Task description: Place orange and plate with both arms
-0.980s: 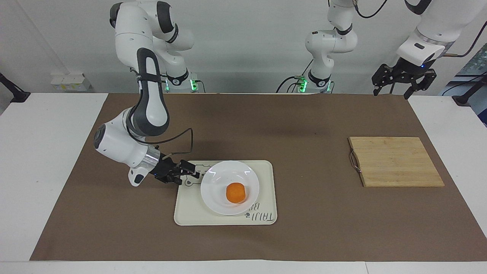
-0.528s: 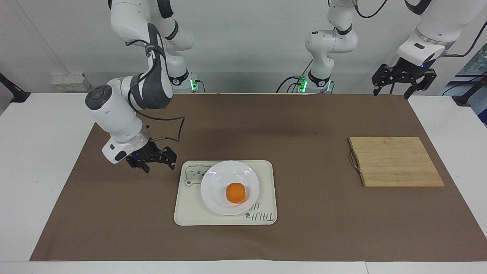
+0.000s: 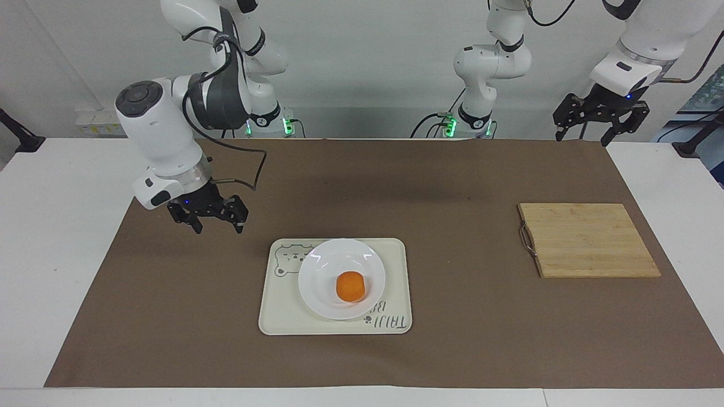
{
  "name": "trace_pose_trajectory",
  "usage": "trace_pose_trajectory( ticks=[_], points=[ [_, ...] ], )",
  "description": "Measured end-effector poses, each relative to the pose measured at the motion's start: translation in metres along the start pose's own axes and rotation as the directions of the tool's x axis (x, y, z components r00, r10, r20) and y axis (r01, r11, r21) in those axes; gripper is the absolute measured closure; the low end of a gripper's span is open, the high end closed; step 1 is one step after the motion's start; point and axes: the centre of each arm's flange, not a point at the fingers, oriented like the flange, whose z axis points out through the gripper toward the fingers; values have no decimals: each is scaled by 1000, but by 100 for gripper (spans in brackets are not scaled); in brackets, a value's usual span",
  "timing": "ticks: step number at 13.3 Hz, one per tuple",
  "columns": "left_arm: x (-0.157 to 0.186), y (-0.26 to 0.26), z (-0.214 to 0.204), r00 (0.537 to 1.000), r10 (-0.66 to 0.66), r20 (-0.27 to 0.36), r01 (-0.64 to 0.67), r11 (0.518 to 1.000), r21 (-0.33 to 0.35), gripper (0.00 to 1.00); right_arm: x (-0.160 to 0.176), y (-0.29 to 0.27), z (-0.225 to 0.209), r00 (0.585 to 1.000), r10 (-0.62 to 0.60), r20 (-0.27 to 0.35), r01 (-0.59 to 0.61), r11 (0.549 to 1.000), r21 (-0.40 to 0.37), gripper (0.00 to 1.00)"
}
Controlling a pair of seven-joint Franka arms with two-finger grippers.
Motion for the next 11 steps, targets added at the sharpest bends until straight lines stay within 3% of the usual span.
trace_pose_trajectory(
  ticks=[4, 11],
  points=[
    [0, 0, 0, 1000, 0, 0, 0, 1000, 0, 0, -27, -22, -37, 999, 42, 16, -41, 999, -29, 0],
    [0, 0, 0, 1000, 0, -1, 0, 1000, 0, 0, -72, 16, -119, 995, 100, 12, -99, 994, -37, 0]
  ],
)
